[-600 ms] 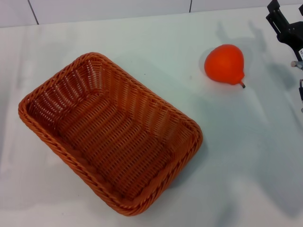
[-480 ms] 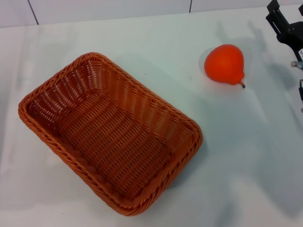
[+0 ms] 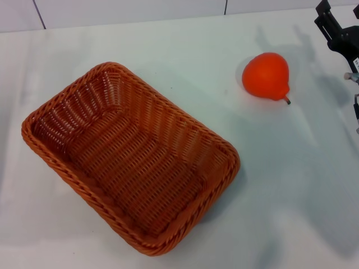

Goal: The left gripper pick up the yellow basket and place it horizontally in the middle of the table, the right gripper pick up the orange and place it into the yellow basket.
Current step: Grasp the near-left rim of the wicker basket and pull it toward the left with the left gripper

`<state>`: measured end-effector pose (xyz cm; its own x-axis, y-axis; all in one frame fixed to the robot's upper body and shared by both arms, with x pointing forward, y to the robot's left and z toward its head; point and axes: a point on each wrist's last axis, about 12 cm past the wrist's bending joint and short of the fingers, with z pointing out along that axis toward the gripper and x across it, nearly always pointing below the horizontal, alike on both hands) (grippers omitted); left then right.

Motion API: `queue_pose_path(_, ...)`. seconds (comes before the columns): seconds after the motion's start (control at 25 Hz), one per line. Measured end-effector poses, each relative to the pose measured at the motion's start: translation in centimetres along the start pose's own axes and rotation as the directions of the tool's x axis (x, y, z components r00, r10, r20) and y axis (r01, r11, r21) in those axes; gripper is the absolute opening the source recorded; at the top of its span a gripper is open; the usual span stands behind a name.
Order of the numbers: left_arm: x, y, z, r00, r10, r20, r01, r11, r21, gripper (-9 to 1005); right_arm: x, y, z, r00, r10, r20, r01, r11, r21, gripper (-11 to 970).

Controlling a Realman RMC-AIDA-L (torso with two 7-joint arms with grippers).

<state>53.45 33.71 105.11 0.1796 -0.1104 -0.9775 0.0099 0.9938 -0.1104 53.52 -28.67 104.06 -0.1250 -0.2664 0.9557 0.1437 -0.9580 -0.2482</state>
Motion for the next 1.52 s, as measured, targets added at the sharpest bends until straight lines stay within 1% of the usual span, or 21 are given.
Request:
queue_pose_path(0.04,-0.2,0.1,0.2,1.0,-0.03,-0.003,0.03,1.0,0.008,876,0.0,0.0,0.0,1.0,0.0,0.0,0.0,1.0,0.0,945)
queue_pose_path(0.12,-0.9,0.9,0.9,0.988,-0.151,-0.035,0.152,0.986,0.06,877,0.0,0.0,0.0,1.0,0.0,0.001,0.0,1.0,0.001,945)
queue_pose_path(0.16,-1.4,1.4,1.4,0.974,-0.219,-0.059,0.224,0.97,0.09,877,0.0,0.0,0.0,1.0,0.0,0.001,0.0,1.0,0.001,945)
queue_pose_path(0.24,-2.3,2.1,2.2,0.946,-0.305,-0.114,0.319,0.936,0.148,877,0.0,0.0,0.0,1.0,0.001,0.001,-0.001,1.0,0.002,945)
queue_pose_path(0.28,-2.6,2.3,2.6,0.935,-0.326,-0.137,0.346,0.922,0.171,876,0.0,0.0,0.0,1.0,0.001,0.001,-0.001,1.0,0.002,945)
queue_pose_path(0.32,-3.2,2.5,3.2,0.919,-0.352,-0.177,0.384,0.9,0.206,876,0.0,0.0,0.0,1.0,0.001,0.001,-0.001,1.0,0.002,945)
queue_pose_path(0.44,-4.7,2.6,4.7,0.883,-0.365,-0.293,0.446,0.847,0.289,876,0.0,0.0,-0.1,1.0,0.001,0.001,-0.001,1.0,0.001,945)
queue_pose_path(0.52,-5.5,2.3,5.6,0.863,-0.335,-0.378,0.465,0.82,0.335,876,0.0,0.0,-0.1,1.0,0.001,-0.002,-0.001,1.0,0.003,945)
queue_pose_path(0.6,-6.4,1.7,6.7,0.833,-0.269,-0.484,0.479,0.788,0.387,876,0.0,0.0,-0.1,1.0,0.001,-0.003,-0.001,1.0,0.003,945)
queue_pose_path(0.64,-7.1,0.9,7.5,0.801,-0.19,-0.567,0.486,0.76,0.432,876,0.0,0.0,-0.1,1.0,0.001,-0.004,-0.001,1.0,0.003,945)
queue_pose_path(0.68,-7.1,0.9,7.5,0.801,-0.19,-0.567,0.486,0.76,0.432,876,0.0,0.0,-0.1,1.0,0.001,-0.004,-0.001,1.0,0.003,945)
queue_pose_path(0.8,-8.1,-0.3,8.7,0.737,-0.04,-0.675,0.481,0.732,0.483,877,0.0,-0.1,0.0,1.0,0.001,-0.005,-0.001,1.0,0.006,945)
queue_pose_path(0.92,-8.7,-1.5,9.5,0.672,0.124,-0.73,0.45,0.714,0.536,877,0.1,-0.1,0.1,1.0,0.002,-0.005,-0.002,1.0,0.007,945)
queue_pose_path(0.96,-8.9,-1.9,9.7,0.651,0.176,-0.738,0.439,0.706,0.556,877,0.1,-0.1,0.1,1.0,0.002,-0.004,-0.002,1.0,0.007,945)
queue_pose_path(1.0,-8.9,-1.9,9.7,0.651,0.176,-0.738,0.439,0.706,0.556,877,0.0,-0.1,0.1,1.0,0.002,-0.003,-0.002,1.0,0.007,945)
queue_pose_path(1.04,-9.1,-2.5,9.8,0.624,0.243,-0.743,0.428,0.688,0.585,877,0.0,-0.2,0.1,1.0,0.001,-0.003,-0.001,1.0,0.008,945)
queue_pose_path(1.08,-9.7,-3.3,10.0,0.598,0.322,-0.734,0.418,0.656,0.628,877,0.0,-0.2,0.1,1.0,0.001,-0.002,-0.001,1.0,0.009,945)
queue_pose_path(1.16,-10.0,-3.7,10.0,0.58,0.363,-0.729,0.412,0.642,0.647,877,0.0,-0.3,0.0,1.0,0.002,0.001,-0.002,1.0,0.013,945)
queue_pose_path(1.24,-10.3,-4.2,10.3,0.561,0.41,-0.719,0.389,0.636,0.666,877,-0.1,-0.4,0.0,1.0,0.006,0.005,-0.006,1.0,0.018,945)
queue_pose_path(1.32,-10.4,-4.7,10.3,0.555,0.442,-0.705,0.362,0.634,0.683,877,-0.2,-0.4,0.0,1.0,0.007,0.007,-0.007,1.0,0.019,945)
queue_pose_path(1.52,-9.8,-5.8,10.6,0.538,0.5,-0.678,0.29,0.645,0.706,876,-0.3,-0.5,-0.2,1.0,0.006,0.014,-0.006,1.0,0.025,945)
